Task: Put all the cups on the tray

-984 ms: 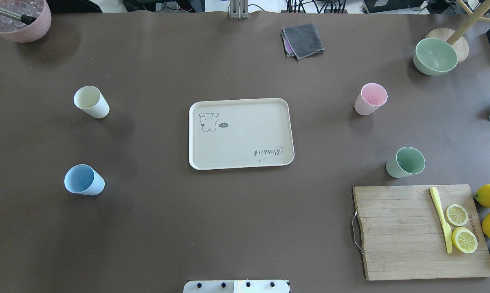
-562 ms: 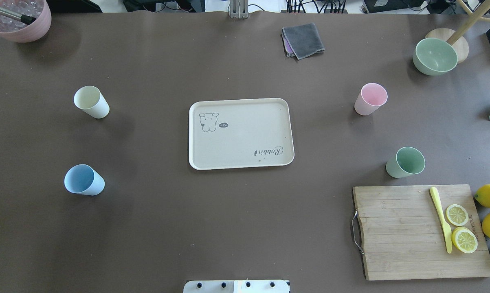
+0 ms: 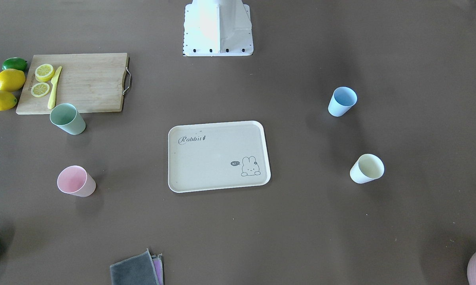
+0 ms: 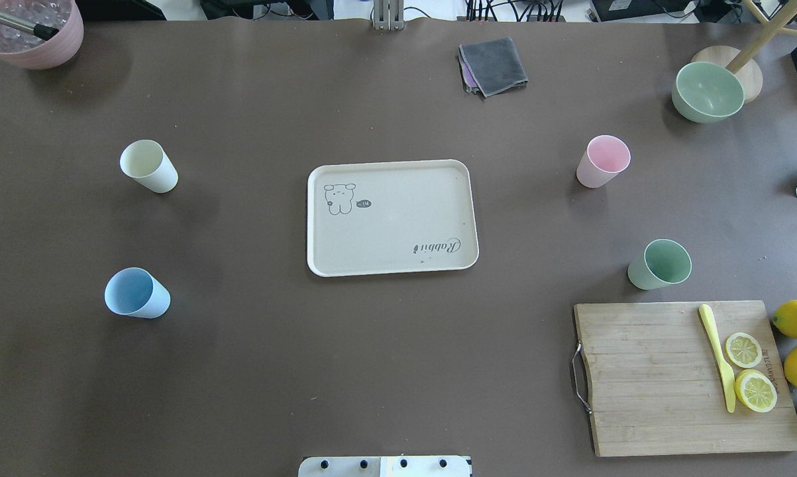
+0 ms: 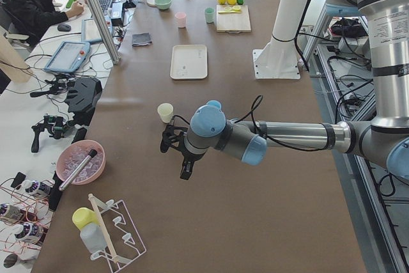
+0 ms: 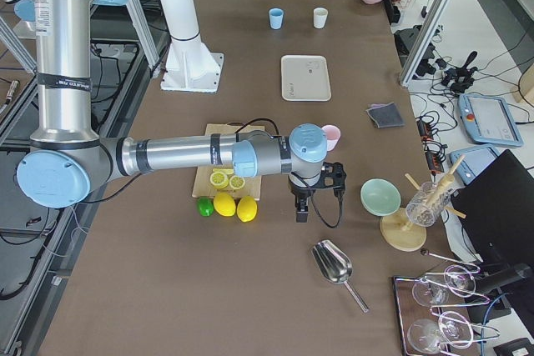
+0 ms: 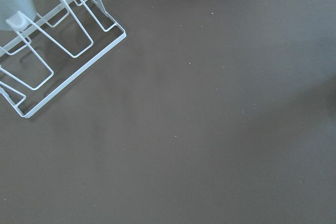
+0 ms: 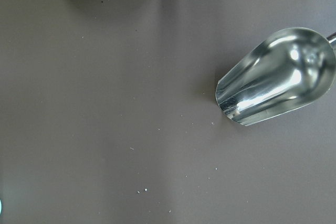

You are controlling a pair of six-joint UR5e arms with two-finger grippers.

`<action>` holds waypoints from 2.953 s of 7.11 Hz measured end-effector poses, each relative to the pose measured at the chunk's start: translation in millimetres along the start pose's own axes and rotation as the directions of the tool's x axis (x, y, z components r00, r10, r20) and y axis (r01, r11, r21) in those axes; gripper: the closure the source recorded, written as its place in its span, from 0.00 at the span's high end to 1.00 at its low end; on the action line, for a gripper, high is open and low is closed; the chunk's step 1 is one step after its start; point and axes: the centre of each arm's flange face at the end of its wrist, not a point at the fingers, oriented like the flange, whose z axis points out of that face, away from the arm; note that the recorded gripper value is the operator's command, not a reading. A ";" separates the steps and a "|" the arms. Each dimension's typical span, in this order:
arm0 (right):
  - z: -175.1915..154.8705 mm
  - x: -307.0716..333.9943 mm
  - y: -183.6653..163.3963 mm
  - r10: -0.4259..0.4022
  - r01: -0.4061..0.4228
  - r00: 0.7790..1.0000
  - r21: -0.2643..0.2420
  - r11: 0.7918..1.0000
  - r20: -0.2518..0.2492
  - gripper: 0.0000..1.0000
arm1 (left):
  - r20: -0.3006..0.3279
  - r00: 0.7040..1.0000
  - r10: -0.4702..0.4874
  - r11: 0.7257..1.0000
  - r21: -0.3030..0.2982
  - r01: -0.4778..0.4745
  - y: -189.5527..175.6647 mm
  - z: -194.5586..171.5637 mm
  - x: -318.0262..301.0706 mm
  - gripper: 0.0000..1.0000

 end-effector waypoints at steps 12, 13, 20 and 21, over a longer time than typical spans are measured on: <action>0.7 0.9 0.8 0.006 -0.006 1.000 -0.002 1.000 -0.002 1.00 | -0.098 0.984 -0.148 0.987 -0.079 0.141 51.6 145.3 300.2 0.95; 0.6 0.8 0.7 0.005 -0.005 1.000 -0.002 1.000 -0.002 1.00 | -0.094 0.984 -0.150 0.986 -0.084 0.142 49.3 154.6 301.4 0.95; 0.4 0.8 1.9 0.006 -0.006 1.000 -0.002 1.000 -0.002 1.00 | -0.095 0.988 -0.124 0.984 -0.142 0.110 62.2 186.8 319.6 0.16; 0.1 0.5 2.0 0.006 -0.006 1.000 -0.001 1.000 -0.001 1.00 | -0.093 0.988 -0.122 0.983 -0.149 0.108 65.1 189.1 319.9 0.01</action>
